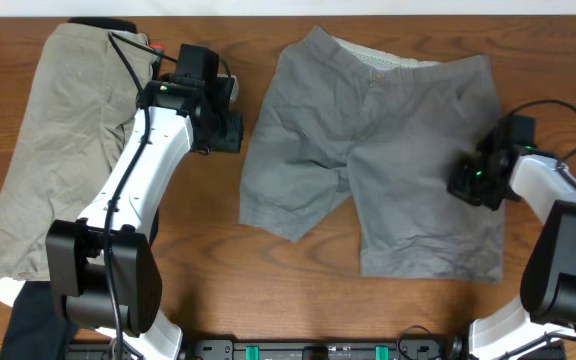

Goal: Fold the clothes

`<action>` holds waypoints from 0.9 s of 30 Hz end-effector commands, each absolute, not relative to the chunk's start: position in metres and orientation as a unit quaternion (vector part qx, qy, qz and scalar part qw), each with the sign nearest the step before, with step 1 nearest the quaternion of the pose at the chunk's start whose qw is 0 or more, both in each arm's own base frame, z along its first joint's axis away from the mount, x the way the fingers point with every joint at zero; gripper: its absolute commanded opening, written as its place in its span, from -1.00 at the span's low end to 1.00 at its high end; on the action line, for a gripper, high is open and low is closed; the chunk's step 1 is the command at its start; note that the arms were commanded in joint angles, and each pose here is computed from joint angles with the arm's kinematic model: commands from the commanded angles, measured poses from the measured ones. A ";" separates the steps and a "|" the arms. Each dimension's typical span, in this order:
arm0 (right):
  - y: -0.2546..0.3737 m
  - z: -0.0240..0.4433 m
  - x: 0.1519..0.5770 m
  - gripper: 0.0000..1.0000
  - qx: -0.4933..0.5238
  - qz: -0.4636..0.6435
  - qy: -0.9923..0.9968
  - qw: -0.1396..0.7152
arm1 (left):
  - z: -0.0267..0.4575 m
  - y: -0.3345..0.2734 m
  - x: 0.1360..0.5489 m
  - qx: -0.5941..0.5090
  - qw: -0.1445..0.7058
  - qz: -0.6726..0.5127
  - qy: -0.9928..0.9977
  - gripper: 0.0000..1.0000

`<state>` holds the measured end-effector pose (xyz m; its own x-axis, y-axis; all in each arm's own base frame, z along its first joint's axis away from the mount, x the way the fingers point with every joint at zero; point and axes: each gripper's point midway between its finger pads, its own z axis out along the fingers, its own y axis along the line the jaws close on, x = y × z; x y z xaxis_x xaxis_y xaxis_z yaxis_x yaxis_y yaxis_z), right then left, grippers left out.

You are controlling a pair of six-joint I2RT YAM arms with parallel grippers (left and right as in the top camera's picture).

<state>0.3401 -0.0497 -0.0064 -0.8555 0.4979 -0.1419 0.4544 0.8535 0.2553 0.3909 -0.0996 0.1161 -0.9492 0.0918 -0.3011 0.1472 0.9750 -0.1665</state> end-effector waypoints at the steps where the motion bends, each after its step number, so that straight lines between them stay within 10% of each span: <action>1: -0.091 -0.049 0.329 -0.82 0.295 0.047 0.951 0.085 | 0.127 -0.100 0.396 0.060 0.165 -0.095 0.980 -0.12; 15: -0.130 -0.020 0.513 -0.45 0.234 0.111 0.901 0.347 | 0.119 -0.145 0.424 0.111 0.221 -0.111 0.963 -0.12; 21: -0.115 0.079 0.545 0.38 0.167 0.140 0.915 0.339 | 0.126 -0.173 0.469 0.149 0.310 -0.129 0.930 0.20; 27: -0.077 0.157 0.526 0.62 0.089 0.131 0.935 0.316 | 0.098 -0.185 0.499 0.154 0.332 -0.146 0.919 0.30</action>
<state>0.5203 -0.1007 0.0967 -0.8051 0.3760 -0.4588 0.2321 0.9114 0.3398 0.4908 -0.1837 0.1168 -0.7239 0.1761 -0.6670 0.3700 0.9152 -0.1600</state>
